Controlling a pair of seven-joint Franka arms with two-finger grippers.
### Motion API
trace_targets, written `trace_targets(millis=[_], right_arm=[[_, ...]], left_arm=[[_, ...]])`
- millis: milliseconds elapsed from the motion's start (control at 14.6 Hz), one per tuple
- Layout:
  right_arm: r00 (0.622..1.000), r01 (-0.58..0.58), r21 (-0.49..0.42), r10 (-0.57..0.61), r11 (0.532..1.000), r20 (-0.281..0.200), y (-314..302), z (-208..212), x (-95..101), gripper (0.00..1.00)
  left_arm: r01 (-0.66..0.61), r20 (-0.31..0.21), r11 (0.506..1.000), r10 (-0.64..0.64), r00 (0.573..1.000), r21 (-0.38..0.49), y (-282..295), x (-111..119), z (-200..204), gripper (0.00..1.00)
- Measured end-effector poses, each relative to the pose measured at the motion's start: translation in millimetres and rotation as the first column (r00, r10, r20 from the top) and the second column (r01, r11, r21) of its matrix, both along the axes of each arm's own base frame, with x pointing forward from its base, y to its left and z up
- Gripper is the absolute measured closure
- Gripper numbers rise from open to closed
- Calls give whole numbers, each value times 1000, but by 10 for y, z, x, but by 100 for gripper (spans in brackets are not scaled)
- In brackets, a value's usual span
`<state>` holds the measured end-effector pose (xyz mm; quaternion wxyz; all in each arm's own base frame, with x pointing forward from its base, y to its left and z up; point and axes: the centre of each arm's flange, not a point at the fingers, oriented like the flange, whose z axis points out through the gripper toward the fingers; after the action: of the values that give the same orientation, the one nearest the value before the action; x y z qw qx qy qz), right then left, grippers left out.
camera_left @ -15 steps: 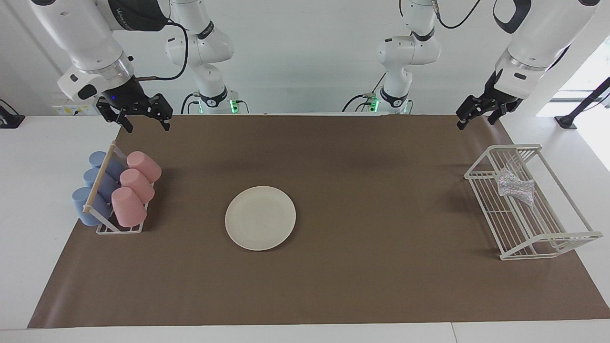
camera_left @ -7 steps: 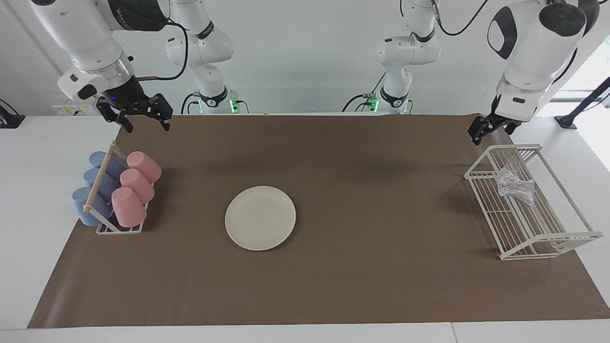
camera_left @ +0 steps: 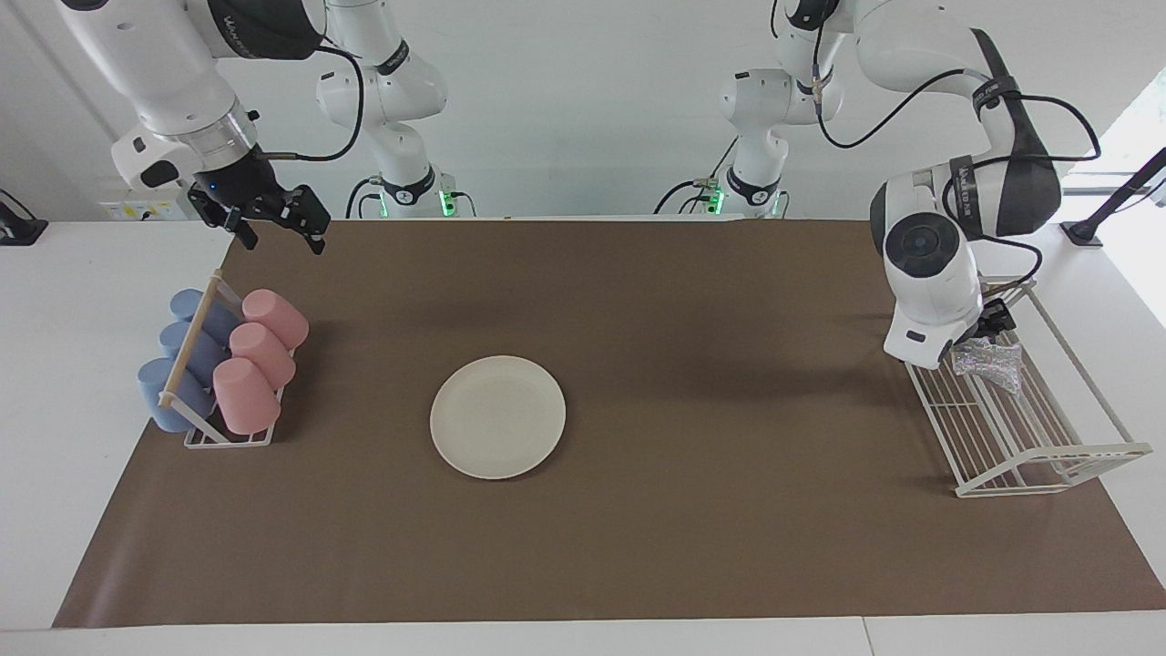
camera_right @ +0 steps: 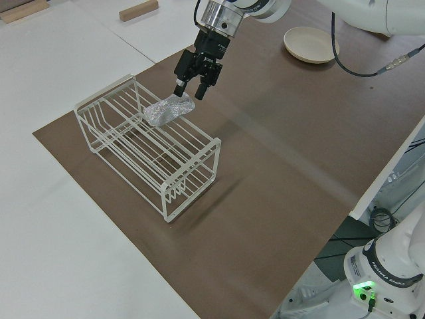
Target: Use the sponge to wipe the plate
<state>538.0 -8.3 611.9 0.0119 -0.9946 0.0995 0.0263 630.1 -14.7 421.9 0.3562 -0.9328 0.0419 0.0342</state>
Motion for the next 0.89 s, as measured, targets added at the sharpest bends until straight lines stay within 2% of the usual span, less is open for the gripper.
trace_targets(millis=[274,342,479,615,752,821,889], right_arm=[[987,162,-14,-162,987,-4,302,1,-5,0],[977,214,-18,-214,977,-5,379,1,-9,0],[933,359,-30,-360,933,-5,572,2,-23,0],[855,517,-42,-518,855,-3,776,5,-47,0],[736,677,-54,-677,734,4,1017,12,-88,0],[676,736,-58,-737,674,8,1123,18,-111,0],[613,789,-62,-790,612,13,1218,25,-134,0]], left_arm=[[19,4,999,-20,1000,42,23,45,3,3],[19,6,999,-20,1000,41,23,49,13,11],[20,7,999,-20,1000,42,23,50,15,41],[20,7,999,-20,1000,42,23,50,15,66],[20,7,999,-20,1000,42,23,50,15,90],[20,7,999,-20,1000,42,22,50,15,96],[20,7,999,-20,1000,41,22,51,17,96]])
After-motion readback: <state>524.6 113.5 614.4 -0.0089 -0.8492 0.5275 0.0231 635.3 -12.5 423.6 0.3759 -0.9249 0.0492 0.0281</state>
